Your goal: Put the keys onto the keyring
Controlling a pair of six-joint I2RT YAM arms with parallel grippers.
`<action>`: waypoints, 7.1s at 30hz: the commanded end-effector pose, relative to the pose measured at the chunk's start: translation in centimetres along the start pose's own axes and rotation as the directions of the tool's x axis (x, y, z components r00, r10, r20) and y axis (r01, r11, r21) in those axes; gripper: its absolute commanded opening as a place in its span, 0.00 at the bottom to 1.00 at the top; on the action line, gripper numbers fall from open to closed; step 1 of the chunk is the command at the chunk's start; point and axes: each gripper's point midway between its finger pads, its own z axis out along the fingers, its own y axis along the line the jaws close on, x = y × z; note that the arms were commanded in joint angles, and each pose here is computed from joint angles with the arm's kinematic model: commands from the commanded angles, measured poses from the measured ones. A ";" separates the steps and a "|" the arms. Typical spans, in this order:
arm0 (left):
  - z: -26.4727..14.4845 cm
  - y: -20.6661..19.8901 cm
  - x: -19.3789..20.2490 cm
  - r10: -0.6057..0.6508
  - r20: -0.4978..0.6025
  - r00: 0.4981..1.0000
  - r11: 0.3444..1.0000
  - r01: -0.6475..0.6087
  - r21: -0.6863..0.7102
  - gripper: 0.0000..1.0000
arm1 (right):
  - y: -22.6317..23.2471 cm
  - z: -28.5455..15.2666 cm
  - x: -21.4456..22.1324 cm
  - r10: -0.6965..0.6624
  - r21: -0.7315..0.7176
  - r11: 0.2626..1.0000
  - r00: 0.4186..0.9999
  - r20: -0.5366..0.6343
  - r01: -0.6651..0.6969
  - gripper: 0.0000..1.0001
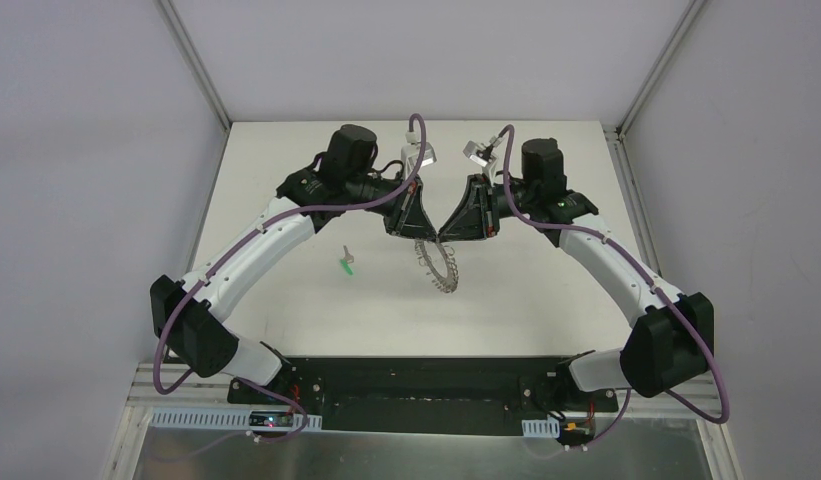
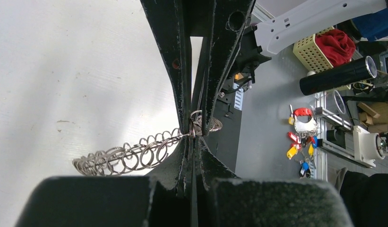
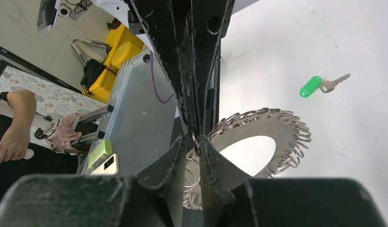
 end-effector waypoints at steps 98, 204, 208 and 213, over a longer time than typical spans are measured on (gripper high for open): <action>-10.6 8.7 8.8 -0.077 -0.279 0.957 0.822 -0.098 -0.561 0.61 | 8.9 2.3 5.5 -0.601 -0.414 0.746 0.795 -0.080 0.522 0.00; -3.6 18.0 16.6 -0.502 -0.465 0.729 0.818 0.224 -0.530 0.39 | 4.8 -2.8 4.8 -0.525 -0.088 0.850 0.848 -0.073 0.519 0.00; -1.7 17.6 16.6 -0.461 -0.501 0.733 0.853 0.210 -0.478 0.39 | 4.4 -3.1 5.2 -0.522 -0.068 0.853 0.848 -0.093 0.518 0.00; -0.5 17.6 15.5 -0.320 -0.530 0.786 0.907 0.093 -0.410 0.39 | 4.4 -3.8 5.2 -0.492 -0.035 0.871 0.867 -0.086 0.490 0.00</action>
